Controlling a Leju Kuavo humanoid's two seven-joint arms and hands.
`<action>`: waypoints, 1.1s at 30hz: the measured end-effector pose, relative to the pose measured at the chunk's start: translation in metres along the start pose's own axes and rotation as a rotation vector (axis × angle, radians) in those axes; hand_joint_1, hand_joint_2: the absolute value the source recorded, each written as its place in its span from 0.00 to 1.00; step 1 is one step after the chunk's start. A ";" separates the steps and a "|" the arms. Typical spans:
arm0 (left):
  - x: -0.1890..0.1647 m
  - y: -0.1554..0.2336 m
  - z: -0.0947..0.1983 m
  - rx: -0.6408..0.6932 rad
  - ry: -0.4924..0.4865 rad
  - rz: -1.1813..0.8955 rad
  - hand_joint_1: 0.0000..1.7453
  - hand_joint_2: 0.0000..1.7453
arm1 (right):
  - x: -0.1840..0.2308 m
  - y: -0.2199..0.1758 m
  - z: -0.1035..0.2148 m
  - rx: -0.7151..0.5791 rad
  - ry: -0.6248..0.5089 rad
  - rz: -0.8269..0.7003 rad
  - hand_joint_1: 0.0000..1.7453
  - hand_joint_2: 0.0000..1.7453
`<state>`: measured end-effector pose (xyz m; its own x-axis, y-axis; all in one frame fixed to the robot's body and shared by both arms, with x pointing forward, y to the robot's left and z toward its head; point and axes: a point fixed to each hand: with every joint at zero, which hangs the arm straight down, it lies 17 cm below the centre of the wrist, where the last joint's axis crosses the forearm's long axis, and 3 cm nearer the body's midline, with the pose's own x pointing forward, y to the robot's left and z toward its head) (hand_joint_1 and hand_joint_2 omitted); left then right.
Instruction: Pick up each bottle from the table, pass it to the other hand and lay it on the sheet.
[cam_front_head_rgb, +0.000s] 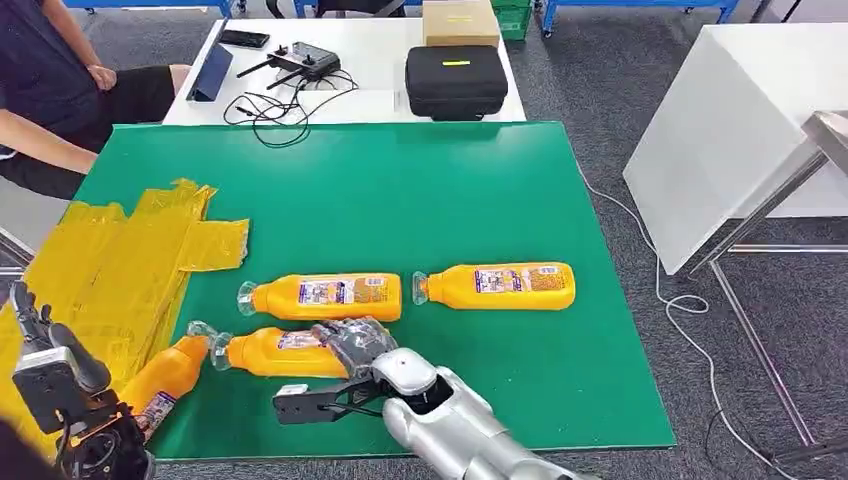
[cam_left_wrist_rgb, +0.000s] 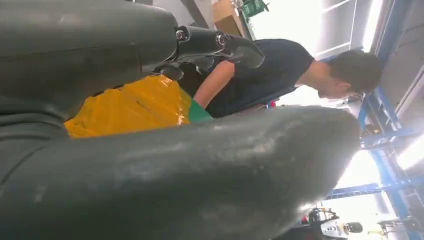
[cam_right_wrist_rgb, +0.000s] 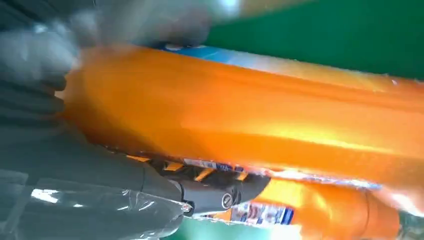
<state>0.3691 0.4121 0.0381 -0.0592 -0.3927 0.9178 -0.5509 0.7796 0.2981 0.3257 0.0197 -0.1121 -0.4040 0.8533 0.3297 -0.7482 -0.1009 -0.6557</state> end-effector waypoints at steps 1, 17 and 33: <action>0.000 0.000 0.000 -0.001 -0.001 -0.001 0.00 0.00 | 0.003 -0.003 0.000 -0.014 -0.015 -0.030 1.00 1.00; -0.018 0.027 0.021 0.008 0.038 -0.016 0.00 0.00 | 0.024 -0.027 0.001 -0.198 -0.129 -0.229 1.00 1.00; 0.089 0.057 0.053 -0.114 -0.114 0.471 0.00 1.00 | 0.047 -0.072 0.039 -0.471 -0.306 -0.469 1.00 1.00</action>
<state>0.2889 0.3956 0.1230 -0.3740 -0.0314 0.9269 -0.3482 0.9311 -0.1089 0.3406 0.0469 -0.0230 -0.2767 0.5646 0.7776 -0.6009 0.5298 -0.5985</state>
